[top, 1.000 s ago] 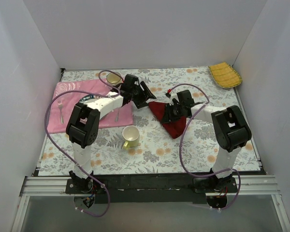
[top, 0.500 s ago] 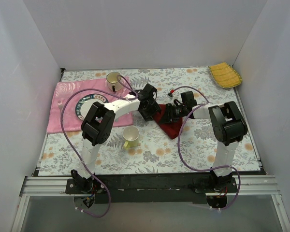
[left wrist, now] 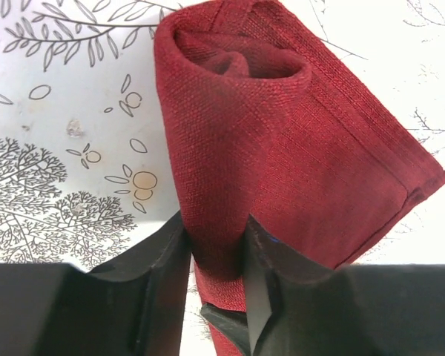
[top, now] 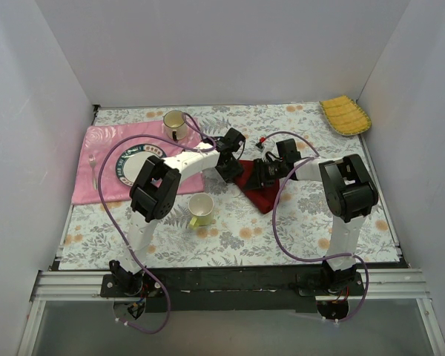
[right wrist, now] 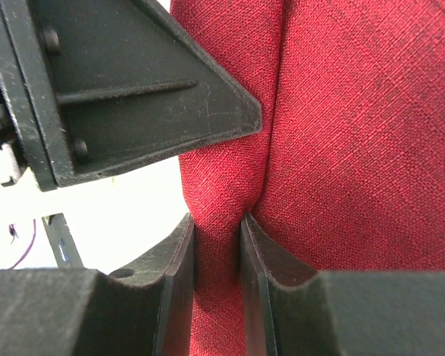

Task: Fold the napkin, place the utensils inside, and roll it up
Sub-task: Roll the napkin with the utensil

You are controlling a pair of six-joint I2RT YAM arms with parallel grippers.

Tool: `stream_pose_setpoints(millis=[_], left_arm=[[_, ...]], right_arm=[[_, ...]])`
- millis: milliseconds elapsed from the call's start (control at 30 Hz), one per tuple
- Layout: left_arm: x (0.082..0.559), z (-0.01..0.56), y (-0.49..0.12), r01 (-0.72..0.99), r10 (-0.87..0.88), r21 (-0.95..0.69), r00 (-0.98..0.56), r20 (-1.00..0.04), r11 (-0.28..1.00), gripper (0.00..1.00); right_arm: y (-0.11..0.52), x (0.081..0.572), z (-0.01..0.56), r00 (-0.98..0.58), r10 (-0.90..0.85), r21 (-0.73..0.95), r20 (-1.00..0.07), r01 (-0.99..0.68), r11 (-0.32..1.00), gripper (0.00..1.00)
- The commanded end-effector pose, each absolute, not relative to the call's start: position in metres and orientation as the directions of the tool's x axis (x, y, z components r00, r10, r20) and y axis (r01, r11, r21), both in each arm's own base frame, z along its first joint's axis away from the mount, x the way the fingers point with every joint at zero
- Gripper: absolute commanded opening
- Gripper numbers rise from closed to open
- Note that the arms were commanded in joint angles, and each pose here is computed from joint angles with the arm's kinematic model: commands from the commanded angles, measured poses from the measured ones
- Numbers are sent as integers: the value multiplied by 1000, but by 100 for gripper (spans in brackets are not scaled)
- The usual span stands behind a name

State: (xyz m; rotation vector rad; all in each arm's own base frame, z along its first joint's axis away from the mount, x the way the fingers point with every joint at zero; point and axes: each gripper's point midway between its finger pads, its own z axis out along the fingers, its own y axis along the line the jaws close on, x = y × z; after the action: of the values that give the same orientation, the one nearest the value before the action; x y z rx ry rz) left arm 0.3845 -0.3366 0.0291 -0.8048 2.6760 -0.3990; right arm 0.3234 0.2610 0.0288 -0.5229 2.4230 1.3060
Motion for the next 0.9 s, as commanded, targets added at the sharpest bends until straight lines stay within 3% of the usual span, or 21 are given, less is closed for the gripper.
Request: stream_pose_setpoints(millis=[0, 167, 200, 267, 400, 500, 600, 867], left_arm=[[383, 11, -321, -503, -564, -266, -783, -263, 822, 27], [378, 13, -321, -502, -559, -259, -790, -252, 825, 23], [378, 13, -322, -503, -562, -262, -789, -250, 823, 23], [374, 12, -323, -506, -562, -261, -794, -232, 822, 23], [371, 14, -327, -511, -568, -272, -798, -203, 815, 23], [370, 16, -327, -510, -568, -275, -798, -203, 815, 23], [369, 16, -328, -514, -571, -277, -798, -194, 812, 23], [364, 19, -329, -526, -583, -287, -795, -170, 801, 23]], right_arm=[[245, 301, -9, -902, -252, 661, -352, -430, 615, 19], [241, 304, 9, -871, -305, 560, -385, -483, 673, 36], [241, 306, 9, -859, -325, 508, -395, -499, 702, 44], [238, 308, 21, -837, -357, 432, -415, -526, 732, 52], [230, 312, 34, -771, -430, 169, -469, -556, 814, 70], [227, 314, 45, -718, -458, 1, -524, -538, 843, 78], [230, 315, 48, -674, -465, -101, -574, -506, 857, 81], [263, 321, 43, -604, -448, -139, -659, -487, 862, 81]])
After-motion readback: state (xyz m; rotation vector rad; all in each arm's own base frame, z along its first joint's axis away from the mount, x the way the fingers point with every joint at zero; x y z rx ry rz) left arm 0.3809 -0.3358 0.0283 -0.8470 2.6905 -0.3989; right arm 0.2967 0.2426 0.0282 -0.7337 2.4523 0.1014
